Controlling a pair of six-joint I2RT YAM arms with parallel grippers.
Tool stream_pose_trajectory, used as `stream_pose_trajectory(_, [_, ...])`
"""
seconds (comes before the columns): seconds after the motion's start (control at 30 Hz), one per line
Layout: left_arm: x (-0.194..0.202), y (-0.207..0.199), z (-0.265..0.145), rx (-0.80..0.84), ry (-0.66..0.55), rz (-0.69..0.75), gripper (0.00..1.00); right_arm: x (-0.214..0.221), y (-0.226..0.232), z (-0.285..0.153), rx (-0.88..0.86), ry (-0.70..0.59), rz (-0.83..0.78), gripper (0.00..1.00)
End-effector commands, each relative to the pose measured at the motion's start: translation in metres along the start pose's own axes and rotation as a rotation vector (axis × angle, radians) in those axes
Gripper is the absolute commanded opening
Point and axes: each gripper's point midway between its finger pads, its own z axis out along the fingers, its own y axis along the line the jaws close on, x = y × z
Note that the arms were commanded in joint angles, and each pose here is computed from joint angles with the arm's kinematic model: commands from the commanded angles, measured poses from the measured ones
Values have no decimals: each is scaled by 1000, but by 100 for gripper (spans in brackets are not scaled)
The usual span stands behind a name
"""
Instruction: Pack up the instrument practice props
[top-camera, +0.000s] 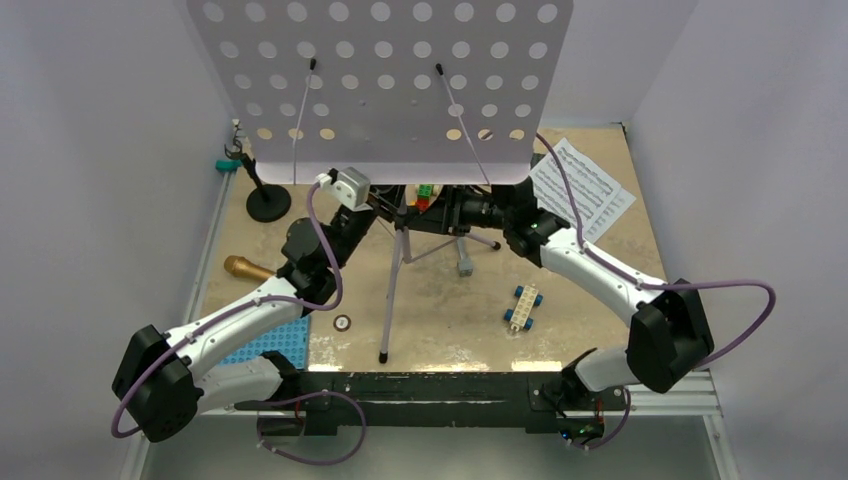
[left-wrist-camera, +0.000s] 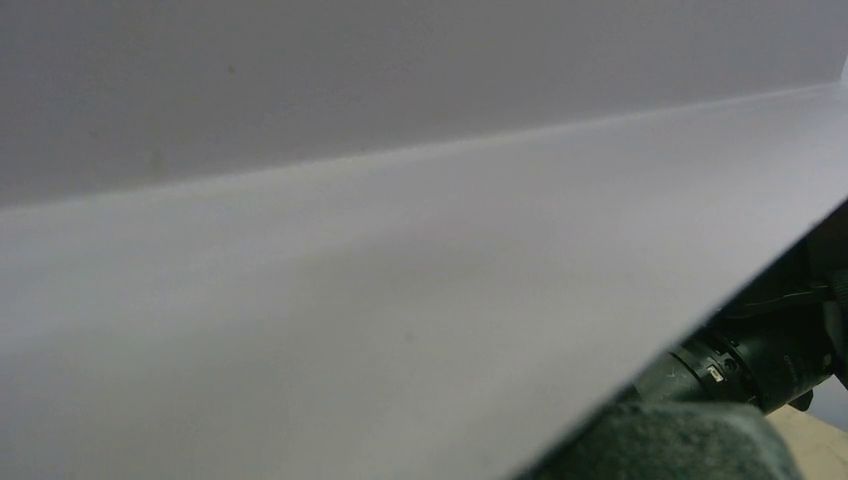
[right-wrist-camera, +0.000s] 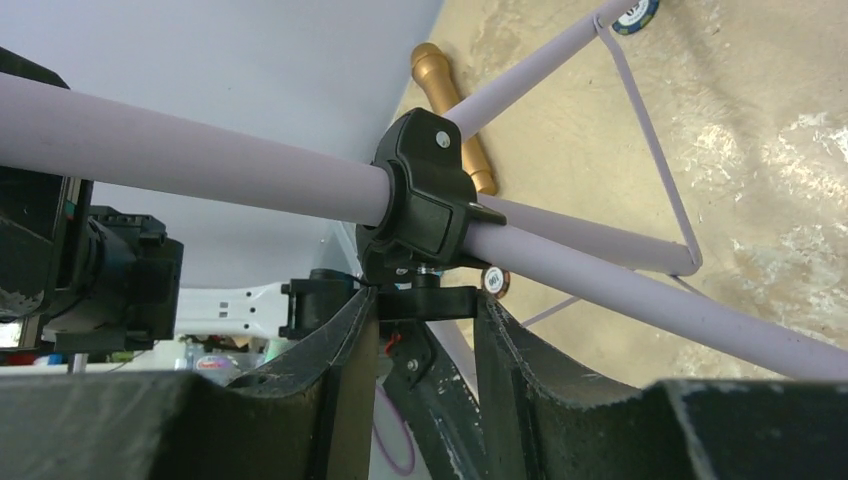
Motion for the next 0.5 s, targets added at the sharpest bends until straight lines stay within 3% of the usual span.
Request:
stream_pose_trajectory(0.0, [59,-5,-17,21,190,20,0,-30,7,-15,-53,-118,-10,28])
stream_pose_trajectory(0.1, [58,-5,-17,21,190,20,0,-24,14,-11,-144,-93,104,45])
stream_pose_trajectory(0.3, [58,-4,-19,20,192,22,0,-24,30,-9,-240,-54,203,54])
stream_pose_trajectory(0.47, [58,-5,-19,25,191,20,0,-24,35,-5,-266,-3,249,53])
